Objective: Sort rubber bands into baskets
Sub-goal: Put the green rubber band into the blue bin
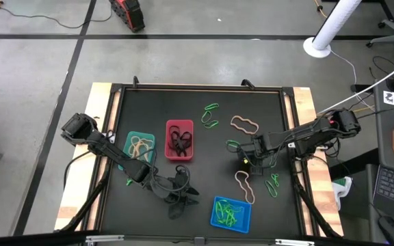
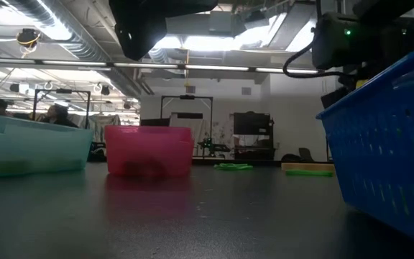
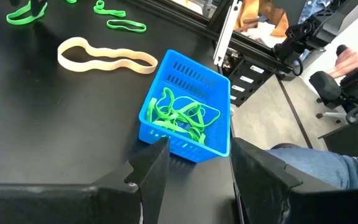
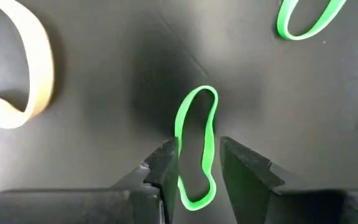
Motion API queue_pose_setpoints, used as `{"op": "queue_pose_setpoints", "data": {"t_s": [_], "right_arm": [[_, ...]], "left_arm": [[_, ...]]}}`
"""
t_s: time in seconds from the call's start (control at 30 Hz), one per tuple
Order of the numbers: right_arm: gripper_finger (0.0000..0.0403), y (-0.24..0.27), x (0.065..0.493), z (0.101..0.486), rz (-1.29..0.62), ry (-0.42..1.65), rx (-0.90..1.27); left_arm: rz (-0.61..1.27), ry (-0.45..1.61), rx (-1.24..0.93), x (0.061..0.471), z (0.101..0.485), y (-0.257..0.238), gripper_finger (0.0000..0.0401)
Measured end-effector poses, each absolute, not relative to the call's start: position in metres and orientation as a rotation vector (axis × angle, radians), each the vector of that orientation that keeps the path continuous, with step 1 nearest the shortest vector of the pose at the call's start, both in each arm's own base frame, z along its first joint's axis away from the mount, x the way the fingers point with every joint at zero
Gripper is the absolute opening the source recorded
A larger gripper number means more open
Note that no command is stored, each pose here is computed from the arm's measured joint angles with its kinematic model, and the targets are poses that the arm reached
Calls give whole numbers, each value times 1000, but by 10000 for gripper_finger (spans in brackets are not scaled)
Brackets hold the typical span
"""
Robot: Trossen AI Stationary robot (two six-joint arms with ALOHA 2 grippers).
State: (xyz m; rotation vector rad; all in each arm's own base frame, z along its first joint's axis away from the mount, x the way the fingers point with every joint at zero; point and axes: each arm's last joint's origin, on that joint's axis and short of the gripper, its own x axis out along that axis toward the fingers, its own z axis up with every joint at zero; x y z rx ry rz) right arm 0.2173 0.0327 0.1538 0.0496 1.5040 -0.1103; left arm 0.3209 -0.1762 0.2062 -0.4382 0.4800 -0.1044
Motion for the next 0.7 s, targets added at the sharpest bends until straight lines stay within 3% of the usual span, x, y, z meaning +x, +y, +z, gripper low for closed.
{"op": "queue_pose_setpoints", "data": {"t_s": [0.53,0.7], "right_arm": [[114,33,216,140,-92,1519,66],[63,33,216,140,-86,1514,71]], "left_arm": [[-105,478,-440,321,206,-176,171],[-105,479,-439,321,206,-176,171]]}}
